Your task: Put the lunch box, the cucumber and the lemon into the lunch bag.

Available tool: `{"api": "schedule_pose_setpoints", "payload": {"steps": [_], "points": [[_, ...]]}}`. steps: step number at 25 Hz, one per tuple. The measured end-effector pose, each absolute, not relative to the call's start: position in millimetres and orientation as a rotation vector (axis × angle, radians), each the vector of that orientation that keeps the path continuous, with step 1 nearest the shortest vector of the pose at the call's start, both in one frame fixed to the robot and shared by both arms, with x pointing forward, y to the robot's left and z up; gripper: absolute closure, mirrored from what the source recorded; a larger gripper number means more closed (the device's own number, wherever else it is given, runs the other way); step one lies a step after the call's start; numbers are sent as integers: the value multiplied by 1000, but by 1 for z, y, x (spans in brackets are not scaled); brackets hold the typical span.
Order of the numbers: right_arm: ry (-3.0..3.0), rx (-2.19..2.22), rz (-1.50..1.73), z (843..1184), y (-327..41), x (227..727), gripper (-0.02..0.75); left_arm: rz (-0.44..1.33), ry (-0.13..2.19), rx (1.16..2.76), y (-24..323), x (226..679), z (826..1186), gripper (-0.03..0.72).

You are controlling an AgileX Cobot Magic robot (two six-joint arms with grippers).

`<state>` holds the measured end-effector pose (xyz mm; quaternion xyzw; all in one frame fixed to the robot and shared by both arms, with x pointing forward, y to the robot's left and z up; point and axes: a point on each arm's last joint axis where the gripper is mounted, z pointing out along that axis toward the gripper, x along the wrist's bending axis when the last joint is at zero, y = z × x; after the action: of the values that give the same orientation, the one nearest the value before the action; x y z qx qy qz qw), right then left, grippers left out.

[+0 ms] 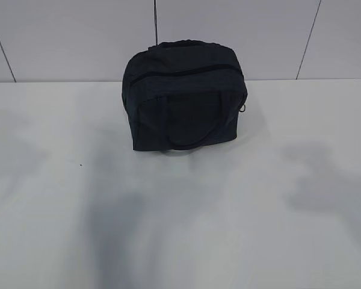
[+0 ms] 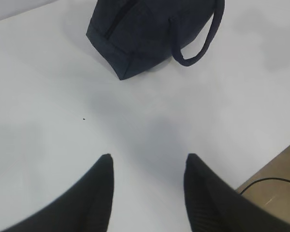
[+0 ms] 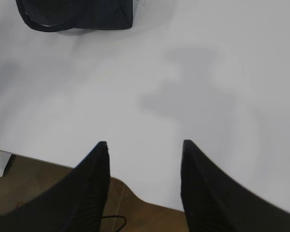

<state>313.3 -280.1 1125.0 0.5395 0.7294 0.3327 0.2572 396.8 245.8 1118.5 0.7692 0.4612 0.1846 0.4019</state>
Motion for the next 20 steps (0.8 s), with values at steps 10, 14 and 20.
{"api": "schedule_pose_setpoints", "payload": {"steps": [10,14,20], "points": [[1953,1402,1005,1102,-274,284,361,506,1190,1879,256,343,1093,343],[1940,1382,1019,1098,-275,273,361,547,1226,1894,263,324,1092,343],[1950,1383,1013,1086,-276,263,361,592,1346,1903,275,304,1089,343]]}}
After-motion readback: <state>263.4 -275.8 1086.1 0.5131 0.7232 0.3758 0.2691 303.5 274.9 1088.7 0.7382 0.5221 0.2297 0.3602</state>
